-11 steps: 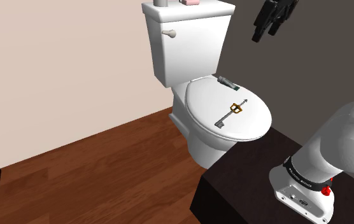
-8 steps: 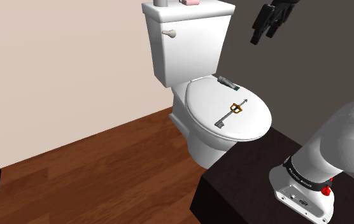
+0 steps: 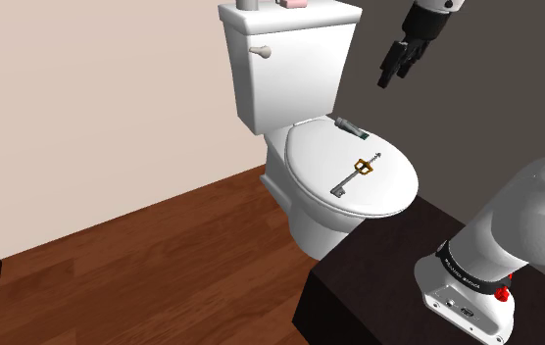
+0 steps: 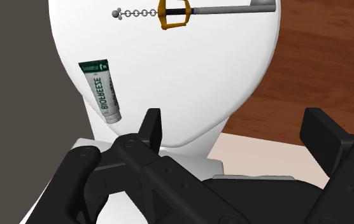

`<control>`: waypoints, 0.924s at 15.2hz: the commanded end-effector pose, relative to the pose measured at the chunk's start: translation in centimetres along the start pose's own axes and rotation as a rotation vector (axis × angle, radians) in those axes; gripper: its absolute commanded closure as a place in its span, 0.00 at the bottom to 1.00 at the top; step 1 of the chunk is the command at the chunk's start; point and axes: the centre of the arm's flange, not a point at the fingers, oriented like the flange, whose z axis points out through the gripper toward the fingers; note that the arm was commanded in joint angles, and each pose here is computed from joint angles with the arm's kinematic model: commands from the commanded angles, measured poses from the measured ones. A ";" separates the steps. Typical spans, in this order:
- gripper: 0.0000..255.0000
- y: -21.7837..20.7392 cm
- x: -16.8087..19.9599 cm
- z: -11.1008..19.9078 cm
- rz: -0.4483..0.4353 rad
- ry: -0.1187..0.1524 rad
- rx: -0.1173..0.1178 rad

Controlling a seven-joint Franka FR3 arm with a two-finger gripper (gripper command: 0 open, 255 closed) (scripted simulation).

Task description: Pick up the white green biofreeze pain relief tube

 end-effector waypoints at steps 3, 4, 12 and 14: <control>0.00 3.4 1.2 4.0 -0.025 0.011 0.011; 0.00 4.2 1.5 5.0 -0.031 0.014 0.014; 0.00 10.7 4.3 13.1 -0.079 0.033 0.036; 0.00 12.3 5.0 15.1 -0.090 0.038 0.042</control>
